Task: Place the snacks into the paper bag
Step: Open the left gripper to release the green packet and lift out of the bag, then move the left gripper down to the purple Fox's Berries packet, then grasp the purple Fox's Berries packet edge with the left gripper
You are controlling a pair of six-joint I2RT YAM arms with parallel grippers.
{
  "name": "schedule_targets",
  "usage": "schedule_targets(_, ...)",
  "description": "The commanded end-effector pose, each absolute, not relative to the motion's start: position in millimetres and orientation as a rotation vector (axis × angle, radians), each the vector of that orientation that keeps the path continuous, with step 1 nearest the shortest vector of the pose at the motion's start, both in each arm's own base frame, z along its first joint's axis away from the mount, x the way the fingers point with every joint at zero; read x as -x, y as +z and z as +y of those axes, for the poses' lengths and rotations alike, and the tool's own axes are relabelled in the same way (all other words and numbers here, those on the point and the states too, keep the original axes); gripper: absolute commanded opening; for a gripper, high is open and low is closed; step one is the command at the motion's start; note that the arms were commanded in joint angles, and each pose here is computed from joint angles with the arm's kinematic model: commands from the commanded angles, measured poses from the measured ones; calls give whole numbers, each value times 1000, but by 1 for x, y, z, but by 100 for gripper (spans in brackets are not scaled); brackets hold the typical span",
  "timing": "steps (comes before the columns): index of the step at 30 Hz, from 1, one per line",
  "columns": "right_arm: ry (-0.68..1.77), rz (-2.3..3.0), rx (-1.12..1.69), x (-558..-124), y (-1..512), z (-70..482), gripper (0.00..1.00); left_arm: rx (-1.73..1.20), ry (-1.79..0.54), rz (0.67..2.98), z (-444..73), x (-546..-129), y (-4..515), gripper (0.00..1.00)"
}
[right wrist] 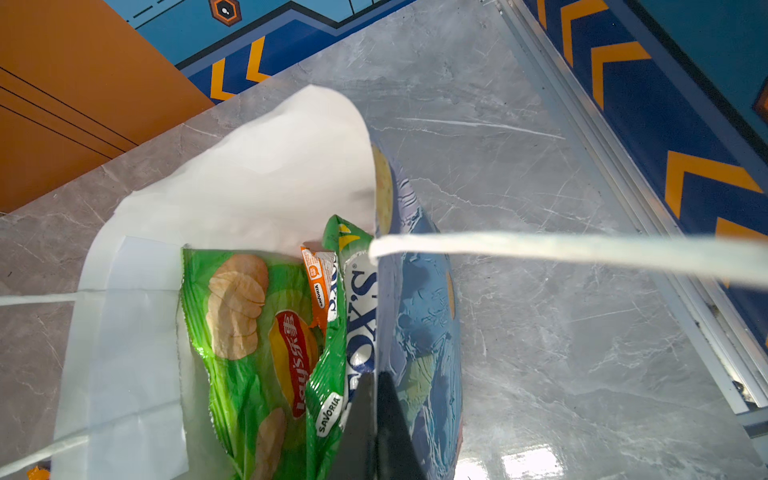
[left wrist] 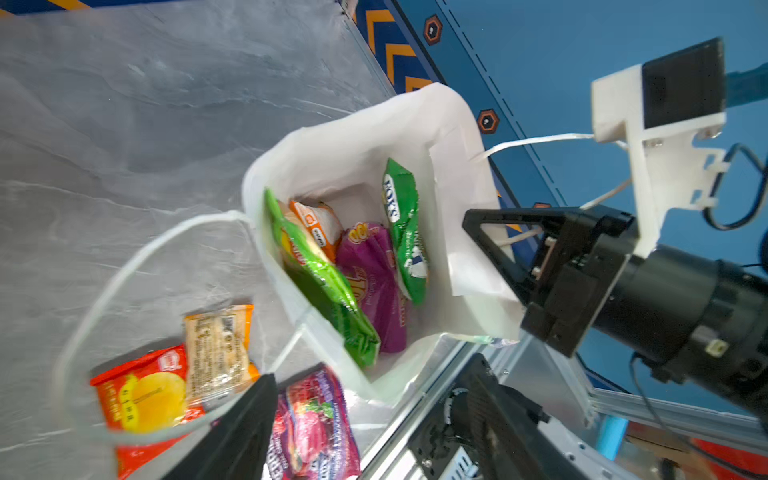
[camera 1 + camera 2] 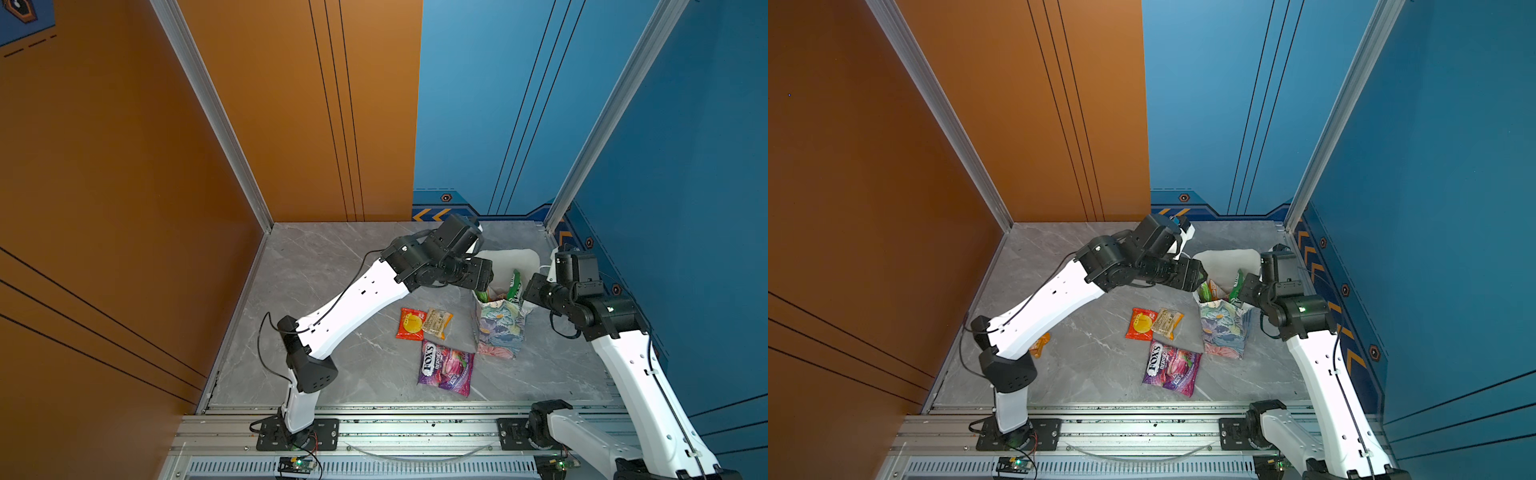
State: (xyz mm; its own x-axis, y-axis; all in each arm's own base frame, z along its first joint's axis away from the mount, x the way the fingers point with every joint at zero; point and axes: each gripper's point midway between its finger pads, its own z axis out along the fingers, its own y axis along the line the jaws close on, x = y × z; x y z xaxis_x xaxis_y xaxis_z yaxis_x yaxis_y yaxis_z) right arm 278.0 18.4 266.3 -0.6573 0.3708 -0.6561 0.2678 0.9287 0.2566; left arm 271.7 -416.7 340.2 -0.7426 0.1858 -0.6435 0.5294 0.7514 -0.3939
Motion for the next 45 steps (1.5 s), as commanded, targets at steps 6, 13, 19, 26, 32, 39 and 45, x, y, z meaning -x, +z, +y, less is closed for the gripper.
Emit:
schedule_targets(6,179,2336,-436,-272,261,18,0,-443,-569,2187,-323,-255,359,77)
schedule_targets(13,180,2335,-438,-272,261,19,0,-276,-578,2170,-250,-241,332,78)
schedule_targets(19,184,2334,-435,-271,261,19,0,-114,-621,2338,-220,-240,255,79)
schedule_targets(26,185,2352,-426,-267,254,20,0,34,-602,2551,-207,-233,167,78)
schedule_targets(32,186,2357,-424,-266,252,20,0,-61,-732,2647,-249,-215,135,78)
schedule_targets(39,191,2352,-421,-263,251,20,0,-269,-828,2737,-305,-181,107,78)
schedule_targets(45,200,2352,-420,-261,251,21,0,-326,-819,2809,-327,-167,83,78)
